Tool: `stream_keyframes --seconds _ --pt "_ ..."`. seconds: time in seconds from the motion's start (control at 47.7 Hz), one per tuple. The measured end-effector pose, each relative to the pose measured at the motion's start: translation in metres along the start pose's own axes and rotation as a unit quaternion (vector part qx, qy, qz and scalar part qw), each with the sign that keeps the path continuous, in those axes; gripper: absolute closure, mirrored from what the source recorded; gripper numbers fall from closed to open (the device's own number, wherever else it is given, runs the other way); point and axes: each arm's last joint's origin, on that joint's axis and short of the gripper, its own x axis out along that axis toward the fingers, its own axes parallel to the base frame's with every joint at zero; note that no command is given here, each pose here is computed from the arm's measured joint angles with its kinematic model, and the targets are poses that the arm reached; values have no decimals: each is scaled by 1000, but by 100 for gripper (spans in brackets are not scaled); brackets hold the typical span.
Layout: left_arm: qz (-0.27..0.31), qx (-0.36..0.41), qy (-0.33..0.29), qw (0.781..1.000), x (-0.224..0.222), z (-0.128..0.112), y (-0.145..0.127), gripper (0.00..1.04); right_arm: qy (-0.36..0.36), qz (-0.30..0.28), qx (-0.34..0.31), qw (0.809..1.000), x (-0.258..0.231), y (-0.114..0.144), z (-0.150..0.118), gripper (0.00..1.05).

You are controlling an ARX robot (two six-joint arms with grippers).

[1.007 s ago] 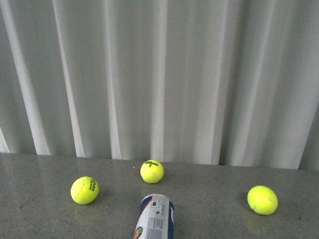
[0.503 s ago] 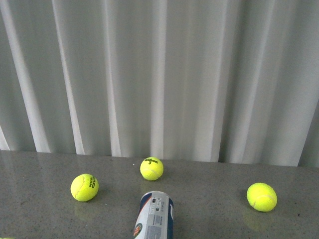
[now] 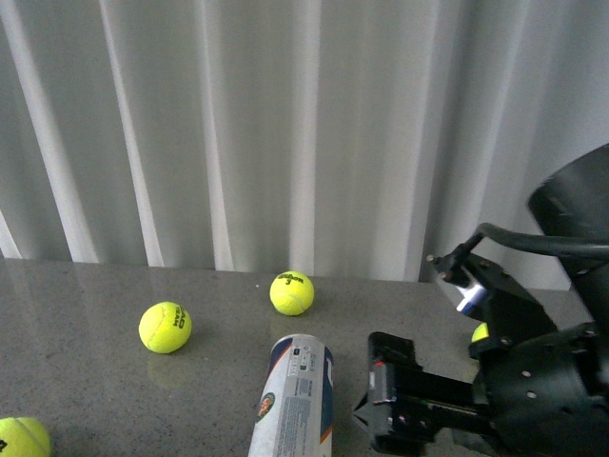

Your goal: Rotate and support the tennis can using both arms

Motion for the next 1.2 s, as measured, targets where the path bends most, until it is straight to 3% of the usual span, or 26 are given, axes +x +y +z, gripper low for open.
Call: stream_keyframes --seconds 0.252,0.587,1.028,1.195 --pt "0 0 0 1000 0 0 0 7 41 4 -1 999 52 18 8 7" --pt "0 0 0 1000 0 0 0 7 49 8 17 999 98 21 34 7" --pt "0 0 0 1000 0 0 0 7 73 -9 10 997 144 31 39 7" --pt "0 0 0 1000 0 0 0 7 76 -11 -10 997 145 32 38 27"
